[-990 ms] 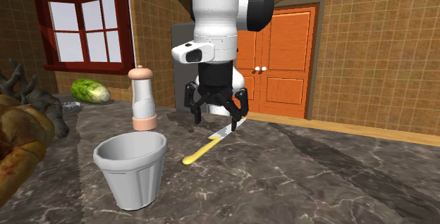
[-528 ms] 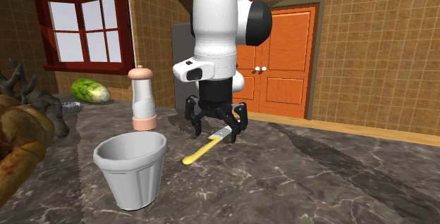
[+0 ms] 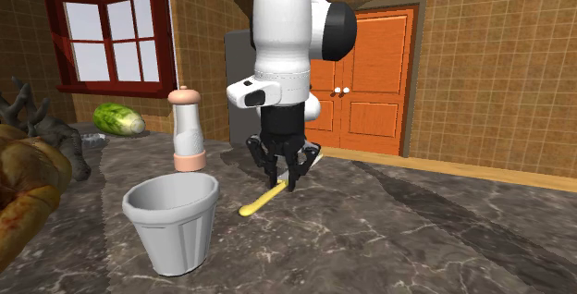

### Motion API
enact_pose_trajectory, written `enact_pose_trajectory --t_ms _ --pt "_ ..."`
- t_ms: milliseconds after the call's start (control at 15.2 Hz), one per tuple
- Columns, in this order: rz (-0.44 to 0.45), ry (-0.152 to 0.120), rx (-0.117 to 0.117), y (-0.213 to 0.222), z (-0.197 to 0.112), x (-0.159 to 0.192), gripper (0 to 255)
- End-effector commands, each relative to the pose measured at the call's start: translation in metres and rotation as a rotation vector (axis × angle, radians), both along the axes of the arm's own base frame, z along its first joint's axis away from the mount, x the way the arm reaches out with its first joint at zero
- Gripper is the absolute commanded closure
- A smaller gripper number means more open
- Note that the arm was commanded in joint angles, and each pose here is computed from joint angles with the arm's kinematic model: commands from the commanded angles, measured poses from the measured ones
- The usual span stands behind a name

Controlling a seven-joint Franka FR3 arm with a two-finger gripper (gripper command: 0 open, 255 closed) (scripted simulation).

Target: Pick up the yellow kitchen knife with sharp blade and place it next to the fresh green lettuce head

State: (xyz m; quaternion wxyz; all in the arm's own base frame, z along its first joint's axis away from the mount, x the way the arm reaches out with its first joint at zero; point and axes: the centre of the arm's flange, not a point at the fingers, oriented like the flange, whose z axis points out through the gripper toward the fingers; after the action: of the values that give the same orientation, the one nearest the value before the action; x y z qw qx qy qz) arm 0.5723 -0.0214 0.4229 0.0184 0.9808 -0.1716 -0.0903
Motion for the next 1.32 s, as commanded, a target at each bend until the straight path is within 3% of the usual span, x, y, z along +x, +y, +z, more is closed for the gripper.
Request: enact_pose_trajectory --t_ms 0,462,1254 --pt "0.000 0.000 0.000 0.000 0.000 0.000 255" --pt "0.000 0.000 0.000 0.000 0.000 0.000 255" --pt "0.000 0.000 0.000 0.000 0.063 0.000 255"
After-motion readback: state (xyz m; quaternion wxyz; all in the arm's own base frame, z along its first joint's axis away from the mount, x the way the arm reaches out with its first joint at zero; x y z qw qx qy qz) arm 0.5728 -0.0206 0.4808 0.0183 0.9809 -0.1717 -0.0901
